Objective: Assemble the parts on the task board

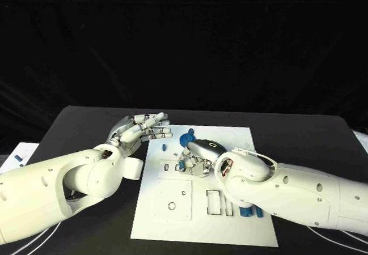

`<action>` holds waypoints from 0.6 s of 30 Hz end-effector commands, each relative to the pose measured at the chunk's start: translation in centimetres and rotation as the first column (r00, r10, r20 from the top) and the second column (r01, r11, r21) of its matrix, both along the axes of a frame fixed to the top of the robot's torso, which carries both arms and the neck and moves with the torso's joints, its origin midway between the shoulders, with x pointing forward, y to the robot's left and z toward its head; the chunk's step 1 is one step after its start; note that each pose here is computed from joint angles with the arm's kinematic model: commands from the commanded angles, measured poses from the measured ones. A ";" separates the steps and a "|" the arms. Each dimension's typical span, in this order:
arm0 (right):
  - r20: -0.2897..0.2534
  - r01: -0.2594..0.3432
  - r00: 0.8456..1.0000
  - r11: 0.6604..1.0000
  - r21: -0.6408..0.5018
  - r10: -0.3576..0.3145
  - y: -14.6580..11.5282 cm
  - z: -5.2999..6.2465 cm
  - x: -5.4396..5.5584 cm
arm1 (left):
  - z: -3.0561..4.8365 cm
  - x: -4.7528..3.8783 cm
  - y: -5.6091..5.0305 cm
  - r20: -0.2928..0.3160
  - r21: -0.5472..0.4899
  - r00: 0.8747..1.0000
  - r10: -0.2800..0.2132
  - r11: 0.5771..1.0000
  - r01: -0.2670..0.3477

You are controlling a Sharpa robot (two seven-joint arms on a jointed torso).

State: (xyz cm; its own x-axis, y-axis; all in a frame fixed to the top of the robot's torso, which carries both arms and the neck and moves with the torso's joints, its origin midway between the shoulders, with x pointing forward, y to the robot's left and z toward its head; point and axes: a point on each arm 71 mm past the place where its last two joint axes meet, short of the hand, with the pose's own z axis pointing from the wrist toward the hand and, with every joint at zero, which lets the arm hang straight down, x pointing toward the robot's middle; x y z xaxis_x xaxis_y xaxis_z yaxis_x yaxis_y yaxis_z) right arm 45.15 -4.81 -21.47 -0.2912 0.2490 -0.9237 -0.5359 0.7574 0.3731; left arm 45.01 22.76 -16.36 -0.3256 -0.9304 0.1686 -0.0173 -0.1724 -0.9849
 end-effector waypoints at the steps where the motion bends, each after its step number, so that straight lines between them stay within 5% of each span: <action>1: -0.015 0.004 1.000 0.998 -0.060 -0.005 -0.2 -0.7 0.0 | 0.12 -0.04 -0.2 0.004 -0.014 1.000 -0.022 1.000 0.022; 18: -0.010 0.010 1.000 0.995 -0.097 -0.011 -0.8 -0.9 0.0 | 0.10 0.00 -0.2 0.003 -0.014 1.000 -0.021 1.000 0.021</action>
State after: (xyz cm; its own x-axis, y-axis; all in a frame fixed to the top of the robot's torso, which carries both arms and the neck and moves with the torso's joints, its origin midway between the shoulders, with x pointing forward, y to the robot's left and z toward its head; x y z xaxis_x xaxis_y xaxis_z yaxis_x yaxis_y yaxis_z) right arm 45.21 -5.16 -21.40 -0.2722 0.2236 -0.9359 -0.5446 0.7661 0.3414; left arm 45.04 22.81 -16.39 -0.3259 -0.9301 0.1693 -0.0195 -0.1724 -0.9848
